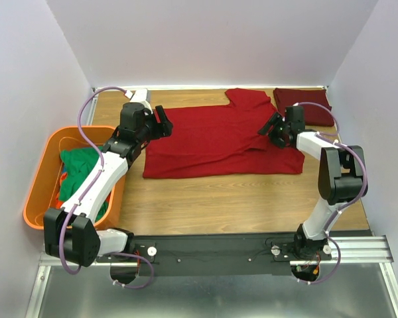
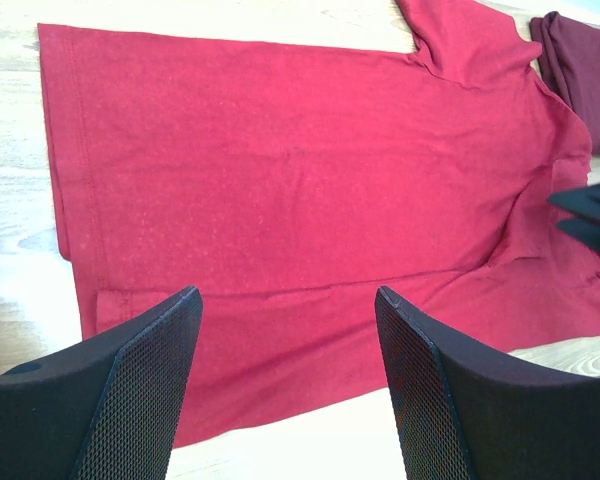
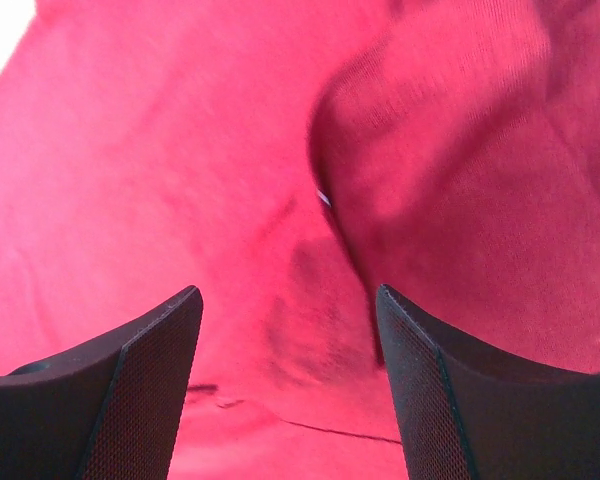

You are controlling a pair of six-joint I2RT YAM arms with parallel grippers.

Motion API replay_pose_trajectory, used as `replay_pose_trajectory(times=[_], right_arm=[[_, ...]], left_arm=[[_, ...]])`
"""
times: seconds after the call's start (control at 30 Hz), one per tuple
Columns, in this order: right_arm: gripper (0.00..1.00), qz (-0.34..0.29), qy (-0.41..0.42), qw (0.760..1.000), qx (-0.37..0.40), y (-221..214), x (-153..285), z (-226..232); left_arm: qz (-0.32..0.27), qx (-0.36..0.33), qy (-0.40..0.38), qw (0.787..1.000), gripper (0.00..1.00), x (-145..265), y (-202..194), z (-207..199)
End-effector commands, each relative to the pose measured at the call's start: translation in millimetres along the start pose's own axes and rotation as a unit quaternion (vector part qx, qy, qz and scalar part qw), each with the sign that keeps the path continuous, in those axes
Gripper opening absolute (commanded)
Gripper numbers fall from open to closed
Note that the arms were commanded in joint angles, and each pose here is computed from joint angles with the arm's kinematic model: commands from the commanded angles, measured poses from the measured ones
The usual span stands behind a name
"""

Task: Fold and stack the t-shirts
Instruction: Fold the tshirt

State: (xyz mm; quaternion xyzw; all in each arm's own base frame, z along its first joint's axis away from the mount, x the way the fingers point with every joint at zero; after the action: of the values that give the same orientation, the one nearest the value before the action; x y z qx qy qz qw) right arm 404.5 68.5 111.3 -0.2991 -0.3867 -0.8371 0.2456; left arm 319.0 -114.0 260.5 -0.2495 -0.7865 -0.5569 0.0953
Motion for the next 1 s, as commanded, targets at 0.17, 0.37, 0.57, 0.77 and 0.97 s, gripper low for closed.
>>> replay_pose_trajectory(times=[0.17,0.37,0.57,0.77,0.97], right_arm=[[0.77,0.025,0.016,1.0,0.01,-28,-2,3],[0.77,0.025,0.029,0.999,0.01,-29,-1,14],[0.77,0.022,0.041,0.999,0.009,-20,-10,26],[0.77,0.033,0.065,0.997,0.0,-8,-33,42],[0.77,0.028,0.104,0.994,-0.006,14,-46,67]], left_arm=[[0.003,0.002,-0.005,1.0,0.78,1,-2,1],[0.004,0.002,-0.002,1.0,0.78,1,-3,2],[0.004,0.003,-0.003,1.0,0.78,0,-4,2],[0.01,0.018,-0.005,1.0,0.78,-2,-8,2],[0.019,0.079,0.028,0.996,0.79,-12,-26,11]])
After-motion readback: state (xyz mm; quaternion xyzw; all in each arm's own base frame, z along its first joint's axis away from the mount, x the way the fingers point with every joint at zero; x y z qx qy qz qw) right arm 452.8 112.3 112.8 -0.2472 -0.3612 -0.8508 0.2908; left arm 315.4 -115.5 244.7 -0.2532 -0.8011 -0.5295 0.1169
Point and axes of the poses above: each gripper's point midway between its finger pads, its own x axis back along the fingers, its own z axis along the line the jaws close on, y = z × x, the point moved 7 cm from there along x, back along the fingers, and after that the axes turned 1 degree about -x, right-handed, at the moved point
